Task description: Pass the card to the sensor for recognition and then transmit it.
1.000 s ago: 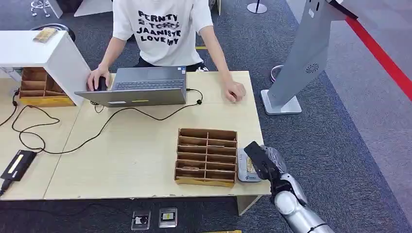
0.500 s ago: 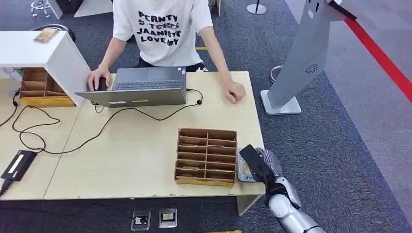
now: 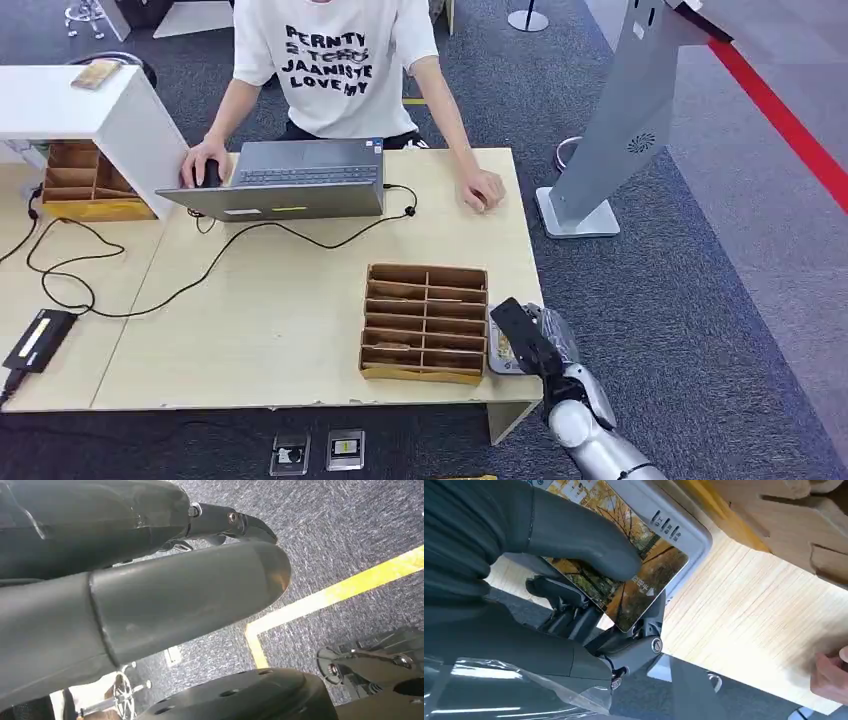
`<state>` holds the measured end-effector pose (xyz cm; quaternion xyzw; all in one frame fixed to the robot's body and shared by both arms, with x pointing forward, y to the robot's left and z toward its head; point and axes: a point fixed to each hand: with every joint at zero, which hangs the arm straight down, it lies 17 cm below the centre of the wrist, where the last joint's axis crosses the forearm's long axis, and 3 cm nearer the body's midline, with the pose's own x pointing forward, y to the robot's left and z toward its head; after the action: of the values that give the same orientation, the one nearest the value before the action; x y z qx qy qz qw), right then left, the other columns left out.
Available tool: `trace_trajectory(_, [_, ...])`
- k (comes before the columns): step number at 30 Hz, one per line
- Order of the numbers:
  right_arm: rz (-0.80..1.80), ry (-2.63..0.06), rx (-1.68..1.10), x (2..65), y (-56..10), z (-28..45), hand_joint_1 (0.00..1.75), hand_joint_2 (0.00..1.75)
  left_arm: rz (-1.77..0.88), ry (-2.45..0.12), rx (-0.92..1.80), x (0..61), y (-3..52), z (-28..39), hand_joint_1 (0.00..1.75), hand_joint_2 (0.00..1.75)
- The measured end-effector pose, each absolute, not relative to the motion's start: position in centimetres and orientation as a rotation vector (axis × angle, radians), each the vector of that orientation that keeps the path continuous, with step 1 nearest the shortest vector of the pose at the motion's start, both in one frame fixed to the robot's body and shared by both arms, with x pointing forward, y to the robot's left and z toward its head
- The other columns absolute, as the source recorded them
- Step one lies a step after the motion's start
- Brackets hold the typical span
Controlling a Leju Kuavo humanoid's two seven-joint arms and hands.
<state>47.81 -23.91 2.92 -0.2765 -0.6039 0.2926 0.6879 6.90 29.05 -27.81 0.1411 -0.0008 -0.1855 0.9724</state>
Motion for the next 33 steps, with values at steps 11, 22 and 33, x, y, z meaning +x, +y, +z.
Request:
trace_trajectory(11, [0.688,-1.454,-0.731,48.0,-23.2,7.6,1.75,1.75,-0.371,0.001,0.286,6.7,29.1,-27.8,0.0,0.0])
trace_trajectory(22, [0.737,-1.638,-0.824,46.6,-21.0,14.5,1.75,1.75,-0.365,-0.007,0.283,6.8,29.0,-27.8,0.0,0.0])
trace_trajectory(33, [0.741,-1.777,-0.882,44.6,-19.6,20.0,1.75,1.75,-0.371,-0.017,0.282,7.0,29.0,-27.8,0.0,0.0])
